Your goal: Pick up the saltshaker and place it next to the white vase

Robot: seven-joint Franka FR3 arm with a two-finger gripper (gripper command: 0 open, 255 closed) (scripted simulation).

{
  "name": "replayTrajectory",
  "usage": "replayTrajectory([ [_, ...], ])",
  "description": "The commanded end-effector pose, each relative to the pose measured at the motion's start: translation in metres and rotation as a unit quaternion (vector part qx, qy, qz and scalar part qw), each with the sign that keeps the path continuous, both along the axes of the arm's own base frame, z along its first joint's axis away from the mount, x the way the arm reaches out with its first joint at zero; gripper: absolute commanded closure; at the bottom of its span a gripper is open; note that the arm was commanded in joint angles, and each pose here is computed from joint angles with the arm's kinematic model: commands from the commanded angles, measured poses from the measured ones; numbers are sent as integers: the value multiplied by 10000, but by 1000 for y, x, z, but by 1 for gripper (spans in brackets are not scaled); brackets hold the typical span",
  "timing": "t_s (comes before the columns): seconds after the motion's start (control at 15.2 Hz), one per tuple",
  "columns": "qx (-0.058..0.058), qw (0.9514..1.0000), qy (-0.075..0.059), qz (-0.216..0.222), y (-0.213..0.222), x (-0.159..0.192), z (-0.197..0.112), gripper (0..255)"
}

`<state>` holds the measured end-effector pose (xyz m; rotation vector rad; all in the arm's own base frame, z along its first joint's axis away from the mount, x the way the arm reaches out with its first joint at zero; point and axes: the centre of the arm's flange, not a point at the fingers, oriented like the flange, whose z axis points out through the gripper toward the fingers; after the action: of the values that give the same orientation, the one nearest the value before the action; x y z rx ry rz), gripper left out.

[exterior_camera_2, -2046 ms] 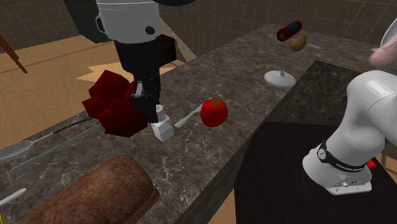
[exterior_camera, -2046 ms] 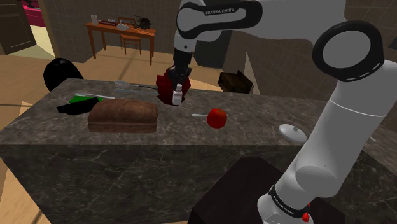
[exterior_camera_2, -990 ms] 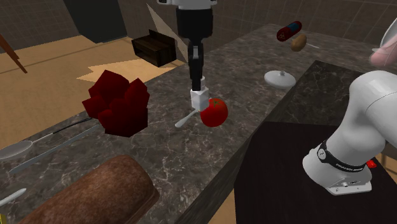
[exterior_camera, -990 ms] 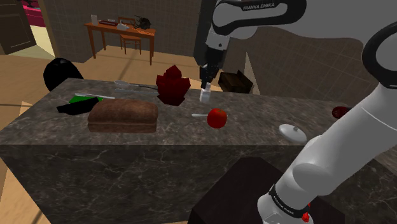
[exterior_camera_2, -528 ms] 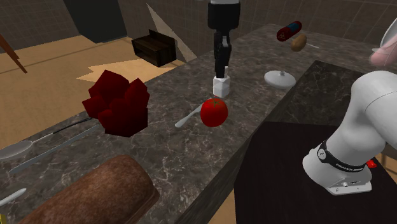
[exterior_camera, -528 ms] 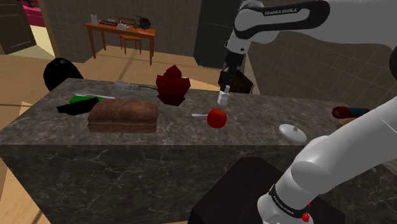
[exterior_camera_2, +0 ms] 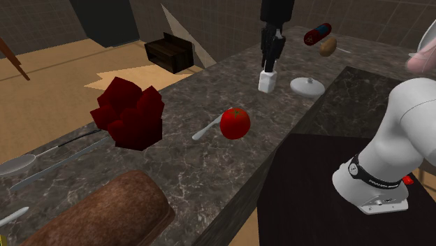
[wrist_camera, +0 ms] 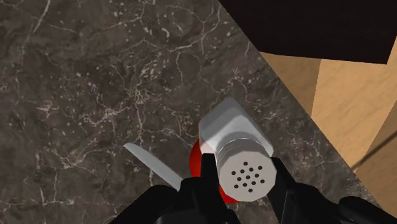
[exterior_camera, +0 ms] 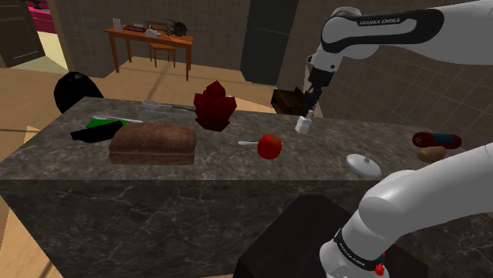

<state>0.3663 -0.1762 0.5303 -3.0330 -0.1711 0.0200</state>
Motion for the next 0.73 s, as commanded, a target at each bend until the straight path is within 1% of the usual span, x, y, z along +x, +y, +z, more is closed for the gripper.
replayTrajectory([
  [0.0, 1, 10000, 0, 7, -18, -19, -1, 255],
  [0.66, 1, 10000, 0, 7, -112, -110, -1, 255],
])
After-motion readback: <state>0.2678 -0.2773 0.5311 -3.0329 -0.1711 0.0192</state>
